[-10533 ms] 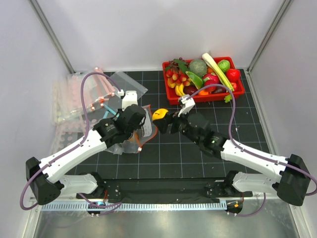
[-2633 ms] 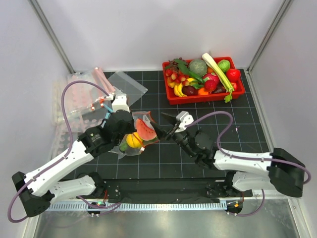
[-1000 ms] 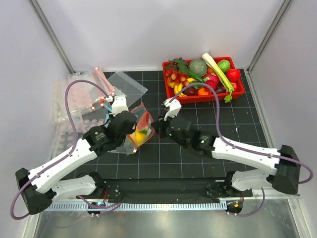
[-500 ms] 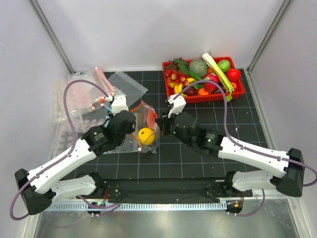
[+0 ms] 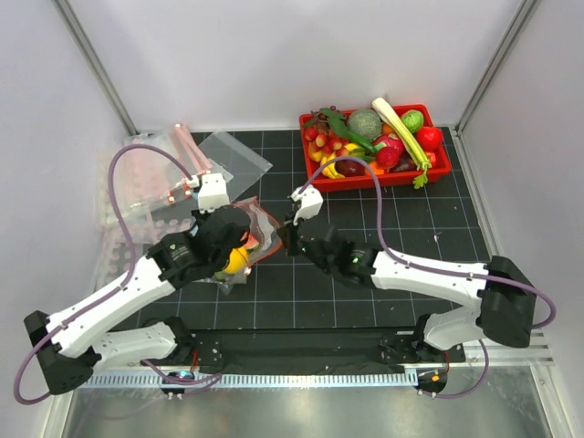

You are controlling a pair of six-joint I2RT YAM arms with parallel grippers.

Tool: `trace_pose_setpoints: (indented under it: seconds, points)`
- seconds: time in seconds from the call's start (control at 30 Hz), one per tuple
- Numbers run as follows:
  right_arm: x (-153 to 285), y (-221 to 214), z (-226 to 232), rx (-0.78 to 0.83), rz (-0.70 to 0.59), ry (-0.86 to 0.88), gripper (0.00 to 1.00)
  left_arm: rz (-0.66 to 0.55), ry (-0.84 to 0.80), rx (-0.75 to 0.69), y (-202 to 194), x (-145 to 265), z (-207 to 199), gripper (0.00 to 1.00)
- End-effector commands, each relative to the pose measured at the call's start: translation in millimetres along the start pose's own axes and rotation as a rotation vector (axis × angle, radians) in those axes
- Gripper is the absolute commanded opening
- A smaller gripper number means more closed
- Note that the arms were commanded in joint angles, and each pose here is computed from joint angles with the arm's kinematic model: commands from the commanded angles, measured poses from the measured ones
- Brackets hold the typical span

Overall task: Place the food in the zip-top bag and seal the zipper
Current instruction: Adjust the zipper food storage bag at the center of the board, then pick up the fake fruit from the bin.

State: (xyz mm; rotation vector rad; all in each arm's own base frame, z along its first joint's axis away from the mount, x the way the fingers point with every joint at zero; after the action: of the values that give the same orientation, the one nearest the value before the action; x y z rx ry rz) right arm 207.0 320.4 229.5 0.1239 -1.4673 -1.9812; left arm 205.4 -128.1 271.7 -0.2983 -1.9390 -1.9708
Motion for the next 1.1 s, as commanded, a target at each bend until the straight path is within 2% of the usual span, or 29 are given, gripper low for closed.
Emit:
trace_pose_setpoints:
  seconds: [0.0,0.03,0.07,0.1,0.13,0.17,0.23,0.4,0.53,0.7,0.77,0.83,1.0,1.07]
  points:
    - [-3,7,12,-0.042,-0.021,0.044,0.09,-0.012,0.047,-0.031,8,-6,-5,0.00]
    - [-2,7,12,-0.037,-0.020,0.043,0.15,0.001,0.044,-0.047,6,-9,-10,0.00]
    - [-2,9,9,-0.027,-0.032,0.026,0.34,0.015,0.036,-0.058,3,-11,-14,0.00]
    - [1,12,7,-0.026,-0.041,0.013,0.42,0.021,0.034,-0.064,2,-12,-16,0.00]
    - [3,14,3,-0.026,-0.053,-0.007,0.44,0.031,0.035,-0.077,0,-15,-19,0.00]
    - [5,19,-1,-0.026,-0.078,-0.038,0.56,0.033,0.034,-0.079,0,-15,-21,0.00]
    - [12,25,-9,-0.027,-0.112,-0.065,0.64,0.041,0.029,-0.084,-2,-16,-23,0.00]
    - [26,42,-31,-0.025,-0.180,-0.132,0.67,0.039,0.020,-0.071,-2,-15,-22,0.00]
    - [41,63,-59,-0.103,-0.271,-0.169,0.70,0.037,0.008,-0.057,-1,-14,-22,0.00]
    - [37,91,-124,-0.226,-0.325,-0.288,0.69,0.036,-0.005,-0.052,-1,-12,-22,0.00]
    - [34,99,-137,-0.242,-0.334,-0.319,0.69,0.031,-0.008,-0.041,-1,-11,-21,0.00]
    - [27,112,-152,-0.236,-0.354,-0.358,0.69,0.020,-0.019,-0.022,0,-10,-20,0.00]
    - [-8,129,-160,-0.071,-0.337,-0.349,0.69,0.002,-0.033,0.010,0,-8,-19,0.00]
    - [-17,145,-159,-0.013,-0.372,-0.348,0.69,0.001,-0.032,0.014,-1,-8,-18,0.00]
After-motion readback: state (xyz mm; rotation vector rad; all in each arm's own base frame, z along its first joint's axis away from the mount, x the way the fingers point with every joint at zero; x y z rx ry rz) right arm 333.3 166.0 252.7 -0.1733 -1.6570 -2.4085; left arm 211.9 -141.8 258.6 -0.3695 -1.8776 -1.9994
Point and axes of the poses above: each gripper's point midway between its finger pads, its own x axis back along the fingers, its own z axis along the line the jaws close on, y = z × x, the point moved 5 cm from there along x, back along the fingers, and after that the axes turned 5 degrees about -x, right-handed, at the moved point
